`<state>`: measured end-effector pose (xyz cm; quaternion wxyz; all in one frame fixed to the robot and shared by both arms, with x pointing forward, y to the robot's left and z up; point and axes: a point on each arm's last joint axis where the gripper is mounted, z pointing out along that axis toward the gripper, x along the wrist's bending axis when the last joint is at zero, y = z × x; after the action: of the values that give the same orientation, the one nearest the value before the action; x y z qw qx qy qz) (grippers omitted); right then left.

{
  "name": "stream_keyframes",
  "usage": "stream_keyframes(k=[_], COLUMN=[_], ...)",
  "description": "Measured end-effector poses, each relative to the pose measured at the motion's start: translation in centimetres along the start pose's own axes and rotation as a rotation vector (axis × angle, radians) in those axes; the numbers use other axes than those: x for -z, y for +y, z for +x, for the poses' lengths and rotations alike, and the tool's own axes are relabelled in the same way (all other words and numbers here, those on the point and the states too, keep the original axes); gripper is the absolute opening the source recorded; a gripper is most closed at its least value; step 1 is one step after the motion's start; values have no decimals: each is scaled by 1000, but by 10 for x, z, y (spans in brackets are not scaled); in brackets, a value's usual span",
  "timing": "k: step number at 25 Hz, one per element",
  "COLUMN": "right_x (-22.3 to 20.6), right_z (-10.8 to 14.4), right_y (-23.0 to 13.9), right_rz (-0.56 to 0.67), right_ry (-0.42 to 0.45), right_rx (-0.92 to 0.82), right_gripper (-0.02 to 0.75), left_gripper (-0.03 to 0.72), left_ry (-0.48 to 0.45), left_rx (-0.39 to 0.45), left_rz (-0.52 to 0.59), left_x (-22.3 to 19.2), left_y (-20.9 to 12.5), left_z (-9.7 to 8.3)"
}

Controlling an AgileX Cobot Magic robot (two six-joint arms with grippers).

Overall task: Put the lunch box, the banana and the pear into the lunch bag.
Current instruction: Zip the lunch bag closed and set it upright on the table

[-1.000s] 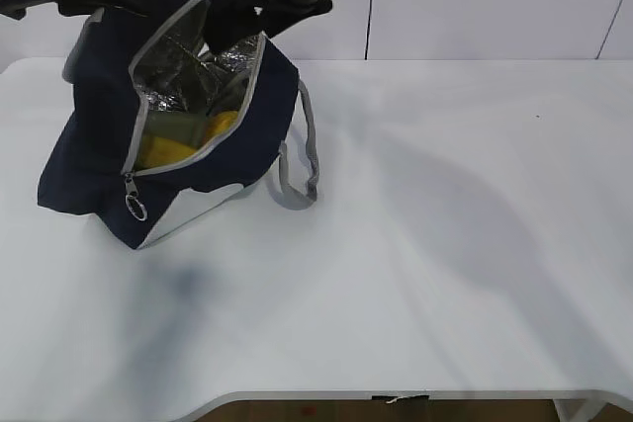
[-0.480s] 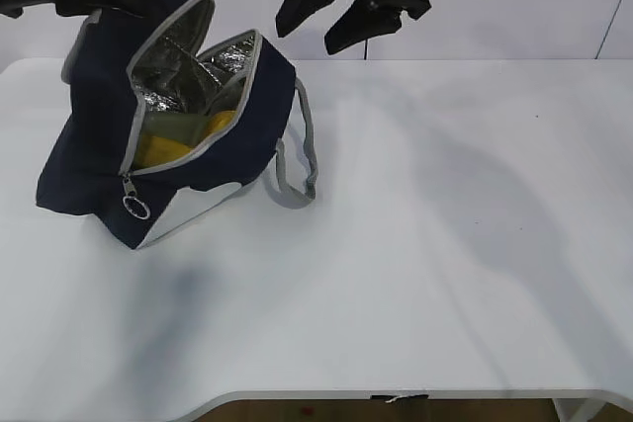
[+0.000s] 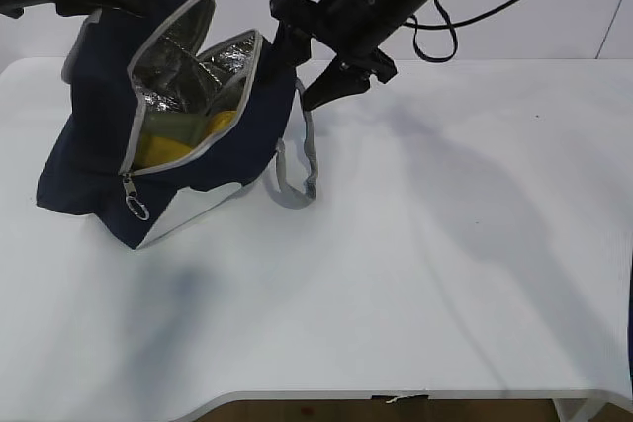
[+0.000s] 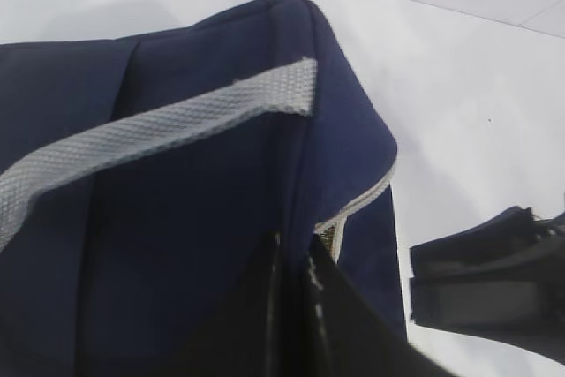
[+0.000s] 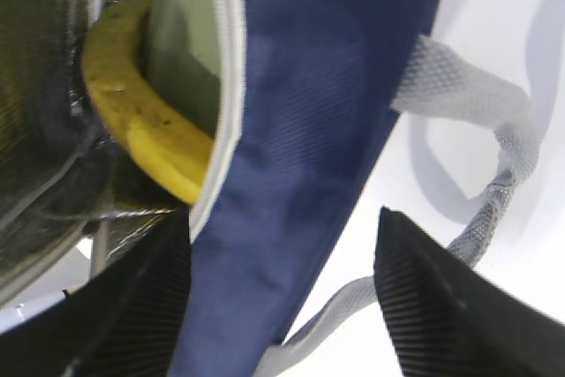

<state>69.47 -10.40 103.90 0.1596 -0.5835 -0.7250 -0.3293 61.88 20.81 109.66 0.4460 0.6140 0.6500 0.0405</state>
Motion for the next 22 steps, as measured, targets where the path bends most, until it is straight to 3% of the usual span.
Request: stream_keyframes(k=[4,12,22], right_x=[-13,-15,-30], right_z=[-10,-10,-14], right_y=[1,4,6], right_rz=[4,-21,-26], right_ry=[-1,16,114], right_rx=[-22,-13,-36], right_gripper=[505,323,303], left_gripper=[-6,-6,-6], left_ry=[0,0,-4], left_rx=[0,0,5], left_rz=[0,0,1], left_x=[0,0,0], left_y=[0,0,0], left_z=[0,0,0])
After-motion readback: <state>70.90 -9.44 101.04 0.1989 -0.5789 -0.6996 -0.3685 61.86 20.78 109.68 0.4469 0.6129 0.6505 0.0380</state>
